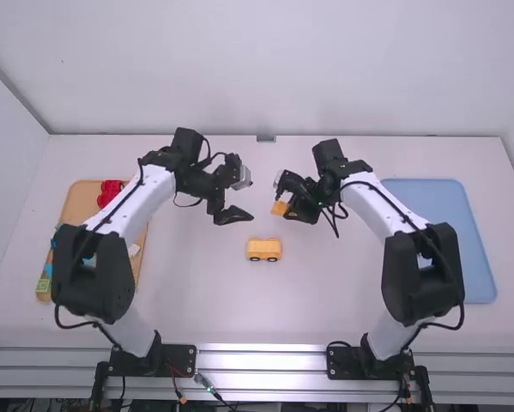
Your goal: Assemble lego blocks to make yellow taxi
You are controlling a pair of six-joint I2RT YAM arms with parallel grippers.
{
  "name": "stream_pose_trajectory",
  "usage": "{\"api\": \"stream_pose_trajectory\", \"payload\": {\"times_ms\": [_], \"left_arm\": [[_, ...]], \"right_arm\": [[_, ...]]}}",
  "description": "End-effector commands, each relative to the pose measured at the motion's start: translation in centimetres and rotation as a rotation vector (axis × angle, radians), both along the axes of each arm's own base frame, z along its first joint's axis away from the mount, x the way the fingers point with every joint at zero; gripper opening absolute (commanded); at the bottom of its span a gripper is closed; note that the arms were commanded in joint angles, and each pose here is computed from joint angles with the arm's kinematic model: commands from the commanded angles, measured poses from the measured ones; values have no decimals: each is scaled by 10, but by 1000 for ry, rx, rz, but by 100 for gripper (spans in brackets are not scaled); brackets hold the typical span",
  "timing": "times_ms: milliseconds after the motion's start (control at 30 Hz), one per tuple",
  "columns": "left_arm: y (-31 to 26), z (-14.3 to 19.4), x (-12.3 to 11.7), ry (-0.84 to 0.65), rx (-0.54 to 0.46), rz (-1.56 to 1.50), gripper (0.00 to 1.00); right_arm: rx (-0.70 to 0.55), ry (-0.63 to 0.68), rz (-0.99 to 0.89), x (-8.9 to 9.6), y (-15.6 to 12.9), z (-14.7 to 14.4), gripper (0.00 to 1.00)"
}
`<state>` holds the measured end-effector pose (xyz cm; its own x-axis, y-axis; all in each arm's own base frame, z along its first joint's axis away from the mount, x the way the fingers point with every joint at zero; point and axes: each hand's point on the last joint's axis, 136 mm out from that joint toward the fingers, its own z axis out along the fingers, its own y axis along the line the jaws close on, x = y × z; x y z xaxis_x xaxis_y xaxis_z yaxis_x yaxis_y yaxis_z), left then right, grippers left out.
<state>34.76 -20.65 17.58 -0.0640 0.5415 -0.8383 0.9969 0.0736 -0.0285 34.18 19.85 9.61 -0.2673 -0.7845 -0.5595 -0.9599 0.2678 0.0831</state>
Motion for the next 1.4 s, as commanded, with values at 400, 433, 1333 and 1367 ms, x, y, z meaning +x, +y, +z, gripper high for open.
{"api": "stream_pose_trajectory", "payload": {"times_ms": [400, 433, 1333, 1367], "left_arm": [[5, -21, 0, -75, 3, -134, 99], [7, -21, 2, -68, 2, -122, 99], [48, -39, 25, -8, 77, 195, 99], [49, -39, 26, -3, 74, 205, 99]], "right_arm": [[13, -11, 204, -32, -3, 15, 0], [16, -10, 206, -33, -4, 13, 0], [167, -83, 237, -70, -58, -72, 0], [163, -82, 234, -69, -59, -74, 0]]}}
